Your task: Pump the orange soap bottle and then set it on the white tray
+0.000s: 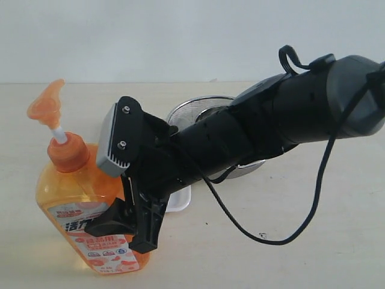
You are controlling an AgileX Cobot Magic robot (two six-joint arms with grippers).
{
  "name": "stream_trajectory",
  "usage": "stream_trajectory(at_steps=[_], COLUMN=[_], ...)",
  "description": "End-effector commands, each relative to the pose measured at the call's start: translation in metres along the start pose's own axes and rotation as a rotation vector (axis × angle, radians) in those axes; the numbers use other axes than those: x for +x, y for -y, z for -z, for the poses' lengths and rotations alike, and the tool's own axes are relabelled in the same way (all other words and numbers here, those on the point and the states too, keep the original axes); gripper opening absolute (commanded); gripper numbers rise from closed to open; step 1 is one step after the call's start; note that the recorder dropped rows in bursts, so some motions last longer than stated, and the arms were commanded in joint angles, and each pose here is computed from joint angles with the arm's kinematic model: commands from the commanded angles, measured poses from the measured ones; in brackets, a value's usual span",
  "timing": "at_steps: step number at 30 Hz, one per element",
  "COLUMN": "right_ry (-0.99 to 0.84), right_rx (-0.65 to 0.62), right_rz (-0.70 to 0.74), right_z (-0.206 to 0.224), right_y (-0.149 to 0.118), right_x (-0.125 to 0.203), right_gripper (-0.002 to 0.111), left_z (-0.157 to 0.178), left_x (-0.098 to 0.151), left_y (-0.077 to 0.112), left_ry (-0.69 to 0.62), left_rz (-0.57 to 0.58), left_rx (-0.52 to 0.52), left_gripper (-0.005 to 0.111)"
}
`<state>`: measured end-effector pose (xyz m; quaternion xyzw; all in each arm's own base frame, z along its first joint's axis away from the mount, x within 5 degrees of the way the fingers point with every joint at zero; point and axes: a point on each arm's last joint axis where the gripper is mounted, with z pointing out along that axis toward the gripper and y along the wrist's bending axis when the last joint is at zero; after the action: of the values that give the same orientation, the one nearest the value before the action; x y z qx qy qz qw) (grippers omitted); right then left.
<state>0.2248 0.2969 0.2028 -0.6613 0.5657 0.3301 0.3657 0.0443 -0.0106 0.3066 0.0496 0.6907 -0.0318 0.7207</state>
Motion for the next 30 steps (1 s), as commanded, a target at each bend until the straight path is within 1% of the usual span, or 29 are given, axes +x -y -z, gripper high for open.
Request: stream_trajectory(at_steps=[1, 2, 3, 7, 10, 11, 13, 15, 16, 19, 21, 25, 28, 30], right_ry=[0.056, 0.056, 0.056, 0.047, 0.052, 0.050, 0.052, 0.055, 0.052, 0.052, 0.054, 0.055, 0.055, 0.055], right_rx=[-0.009, -0.009, -0.009, -0.019, -0.043, -0.044, -0.043, -0.048, -0.050, -0.052, -0.055, -0.059, -0.059, -0.059], right_rz=[0.000, 0.000, 0.000, -0.011, -0.018, -0.019, -0.018, -0.018, -0.014, -0.013, -0.013, -0.011, -0.011, -0.011], right_z=[0.004, 0.004, 0.004, 0.000, -0.003, -0.003, -0.003, -0.003, -0.003, -0.003, -0.003, -0.003, -0.003, -0.003], right_y=[0.000, 0.000, 0.000, 0.000, -0.001, -0.001, -0.001, -0.002, -0.002, -0.002, -0.002, -0.003, -0.003, -0.003], right_x=[-0.011, -0.011, -0.011, -0.007, -0.004, -0.004, -0.004, -0.005, -0.004, -0.004, -0.005, -0.005, -0.005, -0.005], right_gripper=[0.000, 0.000, 0.000, 0.000, 0.000, 0.000, 0.000, 0.000, 0.000, 0.000, 0.000, 0.000, 0.000, 0.000], left_z=[0.002, 0.003, 0.003, 0.000, -0.013, -0.023, -0.033, -0.045, -0.051, -0.074, -0.088, -0.125, -0.153, -0.166], left_x=[-0.013, -0.015, -0.017, -0.017, -0.012, -0.010, -0.012, -0.017, -0.021, -0.038, -0.049, -0.060, -0.061, -0.063], left_y=[-0.001, -0.001, 0.000, 0.001, 0.001, 0.002, 0.005, 0.009, 0.011, 0.018, 0.021, 0.030, 0.034, 0.036], left_ry=[0.070, 0.085, 0.098, 0.093, 0.014, -0.041, -0.091, -0.135, -0.144, -0.135, -0.126, -0.170, -0.222, -0.243], left_rz=[-0.010, 0.013, 0.064, 0.133, 0.092, 0.097, 0.057, -0.004, -0.052, -0.174, -0.186, -0.238, -0.211, -0.196], left_rx=[-0.019, -0.015, -0.003, 0.016, 0.031, 0.055, 0.098, 0.165, 0.208, 0.335, 0.400, 0.605, 0.732, 0.795], left_gripper=[0.005, 0.005, 0.005, 0.005, 0.005, 0.005, 0.005, 0.005, 0.005, 0.005, 0.005, 0.005, 0.005, 0.005])
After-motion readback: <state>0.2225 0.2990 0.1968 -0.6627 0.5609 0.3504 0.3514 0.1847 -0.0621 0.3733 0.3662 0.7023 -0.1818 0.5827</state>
